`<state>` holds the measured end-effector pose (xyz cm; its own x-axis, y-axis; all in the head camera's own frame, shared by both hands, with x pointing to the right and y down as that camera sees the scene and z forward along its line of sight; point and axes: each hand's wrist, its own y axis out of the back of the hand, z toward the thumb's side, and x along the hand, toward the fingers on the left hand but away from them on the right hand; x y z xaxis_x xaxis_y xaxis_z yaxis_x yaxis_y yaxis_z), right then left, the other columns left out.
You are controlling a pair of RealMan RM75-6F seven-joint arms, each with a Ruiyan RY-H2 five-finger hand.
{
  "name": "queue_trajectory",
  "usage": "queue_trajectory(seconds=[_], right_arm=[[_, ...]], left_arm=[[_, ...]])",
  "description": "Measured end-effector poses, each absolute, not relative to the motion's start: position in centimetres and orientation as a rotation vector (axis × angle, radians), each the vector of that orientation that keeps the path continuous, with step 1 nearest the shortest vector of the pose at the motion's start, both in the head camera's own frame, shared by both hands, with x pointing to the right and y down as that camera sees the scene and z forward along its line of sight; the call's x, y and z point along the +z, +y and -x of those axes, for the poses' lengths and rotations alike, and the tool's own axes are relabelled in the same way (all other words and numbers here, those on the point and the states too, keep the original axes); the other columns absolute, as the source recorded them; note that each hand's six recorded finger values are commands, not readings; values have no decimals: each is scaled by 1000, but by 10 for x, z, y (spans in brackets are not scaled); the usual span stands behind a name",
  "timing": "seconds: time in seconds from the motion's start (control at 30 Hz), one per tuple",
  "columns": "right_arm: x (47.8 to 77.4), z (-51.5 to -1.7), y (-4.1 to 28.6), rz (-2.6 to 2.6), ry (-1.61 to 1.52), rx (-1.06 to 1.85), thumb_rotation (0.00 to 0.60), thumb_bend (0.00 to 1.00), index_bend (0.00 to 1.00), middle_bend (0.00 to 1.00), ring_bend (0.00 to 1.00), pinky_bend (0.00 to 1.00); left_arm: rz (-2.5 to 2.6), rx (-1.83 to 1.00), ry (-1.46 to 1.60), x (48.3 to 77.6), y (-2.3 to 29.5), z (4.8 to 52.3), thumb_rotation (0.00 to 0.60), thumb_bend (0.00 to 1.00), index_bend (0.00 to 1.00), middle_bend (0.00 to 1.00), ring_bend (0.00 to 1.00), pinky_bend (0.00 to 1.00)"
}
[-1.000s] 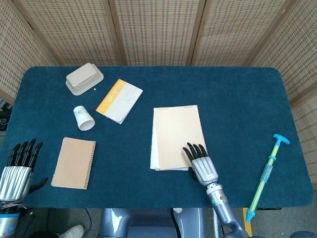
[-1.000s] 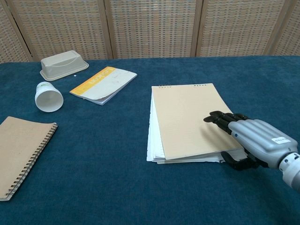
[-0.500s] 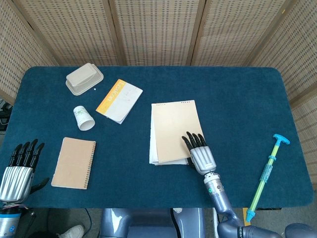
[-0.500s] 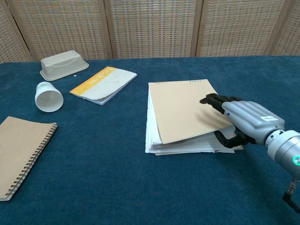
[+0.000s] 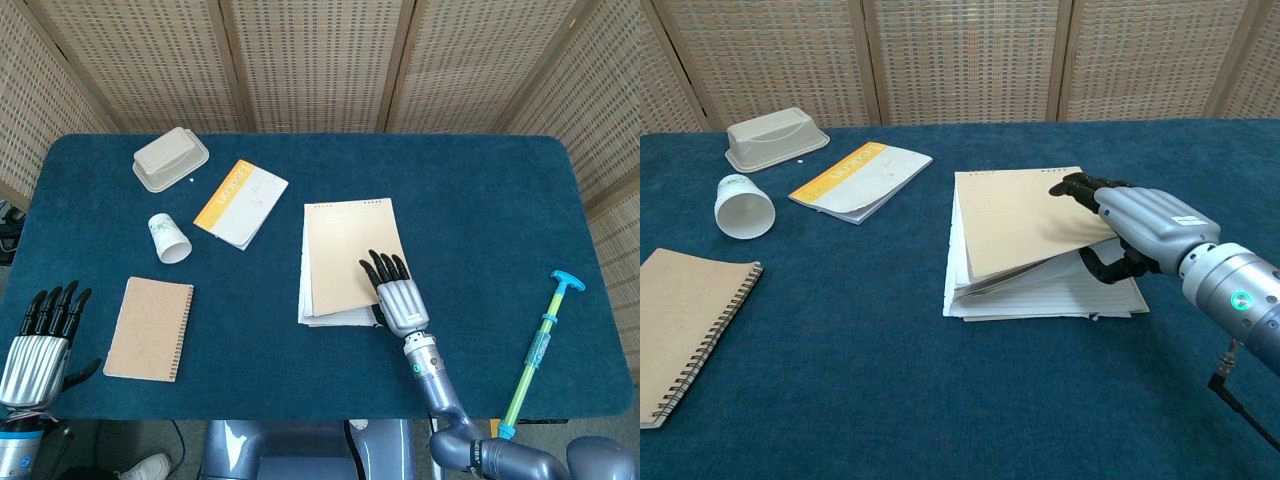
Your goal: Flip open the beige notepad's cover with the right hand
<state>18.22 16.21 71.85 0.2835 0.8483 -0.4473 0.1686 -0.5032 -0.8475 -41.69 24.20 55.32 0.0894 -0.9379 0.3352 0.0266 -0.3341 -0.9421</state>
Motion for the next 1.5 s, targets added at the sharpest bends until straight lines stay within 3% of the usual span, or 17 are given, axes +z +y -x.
queue_trajectory(seconds=[0.1,0.23,0.43,0.53,0.8,1.5], right_arm=[[716,-179,155,1840,-910,1240,600,736,227,21,24,229],[716,-179,151,1820,-913,1239,600,819,342,158,191,452],[714,-181,144,1790,-939,1234,600,916,521,386,420,624],[710,-183,141,1780,-964,1213,600,931,565,440,476,649],[698,-190,147,1787,-996,1136,600,934,579,464,497,656],[647,-261,214,1863,-840,1017,600,934,585,466,498,657]], left_arm=[[1492,-1387,949,554,242,417,600,146,0,0,0,37],[1494,-1384,949,553,242,416,600,146,0,0,0,37],[1496,-1378,950,553,242,416,600,147,0,0,0,37],[1497,-1379,948,554,243,416,600,147,0,0,0,37],[1496,-1378,952,553,243,415,600,147,0,0,0,37],[1492,-1365,938,552,245,411,600,148,0,0,0,37]])
